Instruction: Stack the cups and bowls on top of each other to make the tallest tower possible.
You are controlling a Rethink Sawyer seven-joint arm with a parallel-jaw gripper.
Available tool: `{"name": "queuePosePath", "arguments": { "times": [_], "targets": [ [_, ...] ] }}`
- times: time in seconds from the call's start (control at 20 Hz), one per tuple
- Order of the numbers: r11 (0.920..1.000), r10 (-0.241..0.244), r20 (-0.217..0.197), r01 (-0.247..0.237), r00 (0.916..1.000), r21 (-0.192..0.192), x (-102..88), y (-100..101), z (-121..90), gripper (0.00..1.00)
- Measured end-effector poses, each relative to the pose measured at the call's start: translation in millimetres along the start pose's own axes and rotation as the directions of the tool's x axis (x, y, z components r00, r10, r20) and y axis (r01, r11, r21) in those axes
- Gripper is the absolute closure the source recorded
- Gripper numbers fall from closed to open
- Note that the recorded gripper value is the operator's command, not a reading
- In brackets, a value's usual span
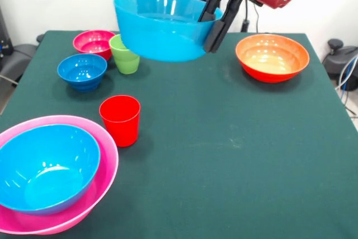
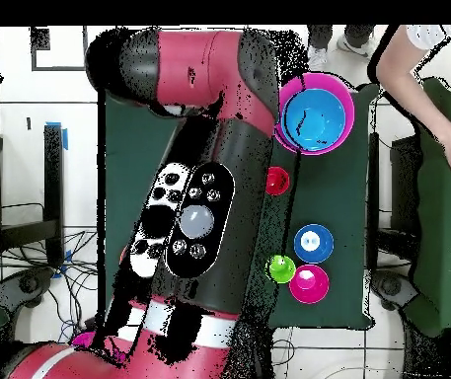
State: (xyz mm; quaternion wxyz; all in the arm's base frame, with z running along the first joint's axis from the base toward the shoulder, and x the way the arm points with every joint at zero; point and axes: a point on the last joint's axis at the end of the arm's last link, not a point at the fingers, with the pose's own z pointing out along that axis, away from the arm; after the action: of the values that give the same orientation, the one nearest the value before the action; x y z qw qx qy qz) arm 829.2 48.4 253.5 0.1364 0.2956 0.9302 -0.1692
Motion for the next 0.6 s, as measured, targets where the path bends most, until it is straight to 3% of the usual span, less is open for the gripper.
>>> {"name": "queuePosePath", "arguments": {
  "times": [0.25, 0.6],
  "targets": [
    [0.9997, 0.007, 0.034, -0.006, 0.9994, -0.025, -31.6, 6.5, 13.9, 1.00],
    [0.9993, -0.002, 0.034, 0.003, 0.9994, -0.037, -51.9, 11.5, 40.8, 1.00]
  ]
}}
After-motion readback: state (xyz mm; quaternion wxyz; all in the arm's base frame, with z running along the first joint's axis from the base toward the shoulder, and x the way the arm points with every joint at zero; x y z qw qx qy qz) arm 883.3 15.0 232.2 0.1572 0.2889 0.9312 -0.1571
